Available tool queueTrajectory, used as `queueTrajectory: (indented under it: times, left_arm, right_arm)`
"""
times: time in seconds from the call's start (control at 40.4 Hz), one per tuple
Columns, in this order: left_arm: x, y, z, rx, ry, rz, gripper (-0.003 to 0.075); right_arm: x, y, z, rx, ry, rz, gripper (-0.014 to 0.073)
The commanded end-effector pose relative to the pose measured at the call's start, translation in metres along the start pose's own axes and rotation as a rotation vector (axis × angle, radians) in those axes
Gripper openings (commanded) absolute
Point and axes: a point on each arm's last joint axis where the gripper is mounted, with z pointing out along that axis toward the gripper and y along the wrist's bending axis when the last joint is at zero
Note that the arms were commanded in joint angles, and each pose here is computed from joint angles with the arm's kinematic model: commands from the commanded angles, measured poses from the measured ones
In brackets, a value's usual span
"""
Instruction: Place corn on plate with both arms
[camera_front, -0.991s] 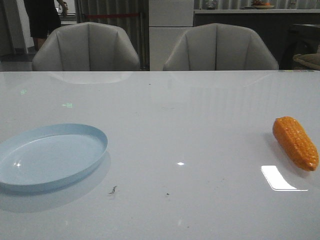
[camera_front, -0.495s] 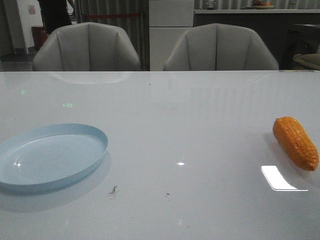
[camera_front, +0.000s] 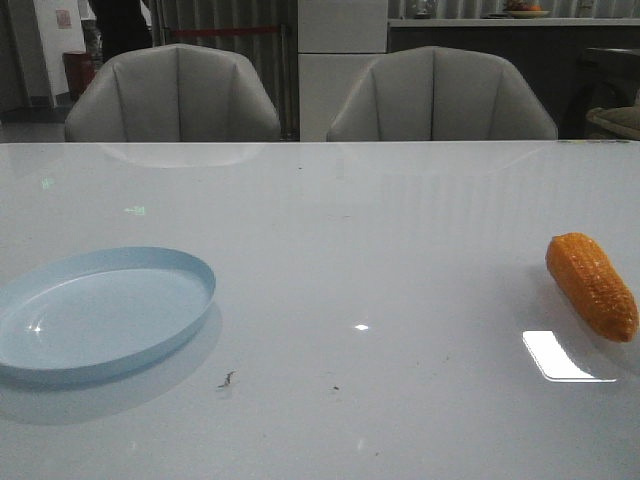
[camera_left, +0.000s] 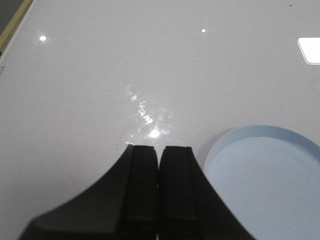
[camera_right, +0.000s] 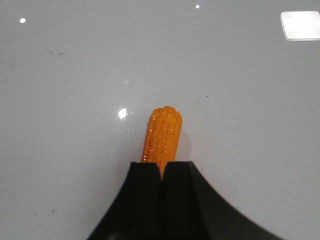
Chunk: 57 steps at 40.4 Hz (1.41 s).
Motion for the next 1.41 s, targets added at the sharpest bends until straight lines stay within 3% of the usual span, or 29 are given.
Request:
queueTrajectory:
  times: [0.0, 0.124, 0.322, 0.396, 0.595, 0.817, 1.189, 1.387]
  left_arm:
    - [-0.017, 0.000, -0.006, 0.000, -0.108, -0.024, 0.0102]
    - [-0.018, 0.000, -0.006, -0.002, -0.119, -0.020, 0.0174]
    - [-0.018, 0.000, -0.003, -0.002, -0.110, -0.020, 0.0428]
    - [-0.018, 0.000, -0.001, -0.002, -0.105, -0.020, 0.0482]
    - [-0.008, -0.002, 0.014, 0.031, 0.015, -0.088, 0.0482]
    - [-0.001, 0.008, 0.042, 0.001, 0.216, -0.255, 0.0482]
    - [-0.018, 0.014, 0.109, 0.015, 0.407, -0.284, 0.0482]
    - [-0.021, 0.008, 0.148, 0.077, 0.479, -0.297, 0.0482]
  right_arm:
    - [-0.016, 0.001, -0.005, -0.006, -0.091, 0.002, 0.0050]
    - [-0.015, 0.001, -0.005, -0.006, -0.088, 0.000, 0.0113]
    - [-0.014, 0.001, -0.005, -0.005, -0.077, 0.000, 0.0356]
    - [-0.014, 0.001, -0.005, -0.005, -0.074, 0.000, 0.0421]
    - [-0.014, 0.001, -0.005, -0.005, -0.072, 0.000, 0.0436]
    - [-0.014, 0.002, -0.005, -0.011, -0.069, 0.014, 0.0436]
    - [-0.014, 0.002, -0.005, -0.015, -0.068, 0.021, 0.0436]
    - [-0.014, 0.002, -0.005, -0.015, -0.069, 0.022, 0.0436]
